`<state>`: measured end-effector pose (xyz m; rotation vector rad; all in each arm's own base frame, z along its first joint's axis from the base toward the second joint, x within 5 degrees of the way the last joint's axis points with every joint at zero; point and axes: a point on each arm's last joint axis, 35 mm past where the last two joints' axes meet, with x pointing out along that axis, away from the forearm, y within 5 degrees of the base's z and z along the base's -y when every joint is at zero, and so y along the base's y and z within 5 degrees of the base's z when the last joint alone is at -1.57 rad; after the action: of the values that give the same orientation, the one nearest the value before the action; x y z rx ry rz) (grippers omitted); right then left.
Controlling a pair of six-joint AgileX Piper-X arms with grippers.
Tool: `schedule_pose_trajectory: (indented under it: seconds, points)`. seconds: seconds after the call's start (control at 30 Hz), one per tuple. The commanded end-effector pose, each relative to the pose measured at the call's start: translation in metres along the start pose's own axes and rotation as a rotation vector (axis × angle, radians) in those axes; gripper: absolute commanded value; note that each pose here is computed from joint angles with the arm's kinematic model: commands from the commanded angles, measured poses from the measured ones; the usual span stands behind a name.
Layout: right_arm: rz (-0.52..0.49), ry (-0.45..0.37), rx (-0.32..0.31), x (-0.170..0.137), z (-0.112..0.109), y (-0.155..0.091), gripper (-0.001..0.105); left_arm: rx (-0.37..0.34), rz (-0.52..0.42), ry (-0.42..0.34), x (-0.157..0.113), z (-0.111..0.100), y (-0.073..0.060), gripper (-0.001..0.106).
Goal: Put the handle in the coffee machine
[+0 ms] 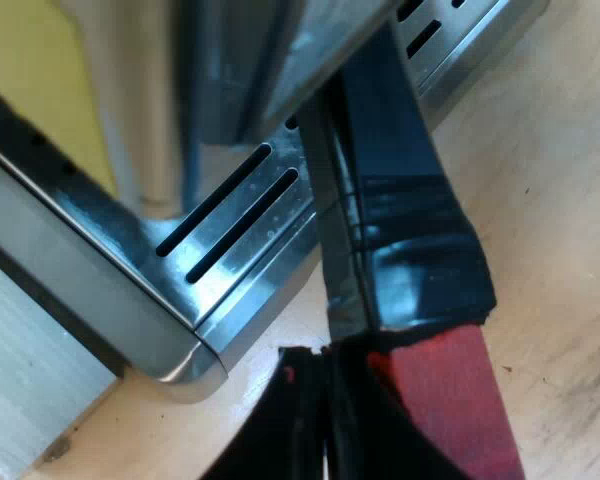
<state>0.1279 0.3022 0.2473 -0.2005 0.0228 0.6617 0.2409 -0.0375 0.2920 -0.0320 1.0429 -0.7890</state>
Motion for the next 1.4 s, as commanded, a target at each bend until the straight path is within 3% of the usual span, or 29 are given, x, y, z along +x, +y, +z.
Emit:
schedule_pose_trajectory:
  seconds: [0.03,0.13,0.17,0.23,0.6,0.93,1.17,1.27,1.4]
  points:
    - [0.077,0.060,-0.040,-0.009,0.005,-0.004,0.031,0.021,-0.066,-0.008,0.001,0.002,-0.013,0.000]
    - [0.120,0.075,-0.049,-0.017,0.012,-0.008,0.031,0.026,-0.079,0.004,0.004,0.003,-0.017,0.000]
    - [0.127,0.088,-0.057,-0.022,0.016,-0.011,0.031,0.048,-0.072,0.019,0.008,0.004,-0.025,0.000]
    - [0.136,0.113,-0.071,-0.037,0.027,-0.022,0.031,0.072,-0.015,0.033,0.010,0.006,-0.033,0.000]
    - [0.188,0.191,-0.135,-0.077,0.065,-0.053,0.031,0.074,0.010,0.029,0.008,0.006,-0.061,0.000]
    - [0.191,0.137,-0.210,-0.087,0.096,-0.063,0.031,0.018,-0.009,0.071,0.008,0.001,-0.072,0.000]
    - [0.191,0.126,-0.232,-0.087,0.099,-0.063,0.031,0.010,-0.072,0.072,0.010,0.001,-0.077,0.000]
    - [0.191,0.126,-0.232,-0.087,0.099,-0.063,0.031,0.032,-0.084,0.079,0.012,0.001,-0.082,0.000]
    - [0.189,0.126,-0.233,-0.087,0.099,-0.063,0.031,0.105,-0.117,0.089,0.019,0.002,-0.098,0.000]
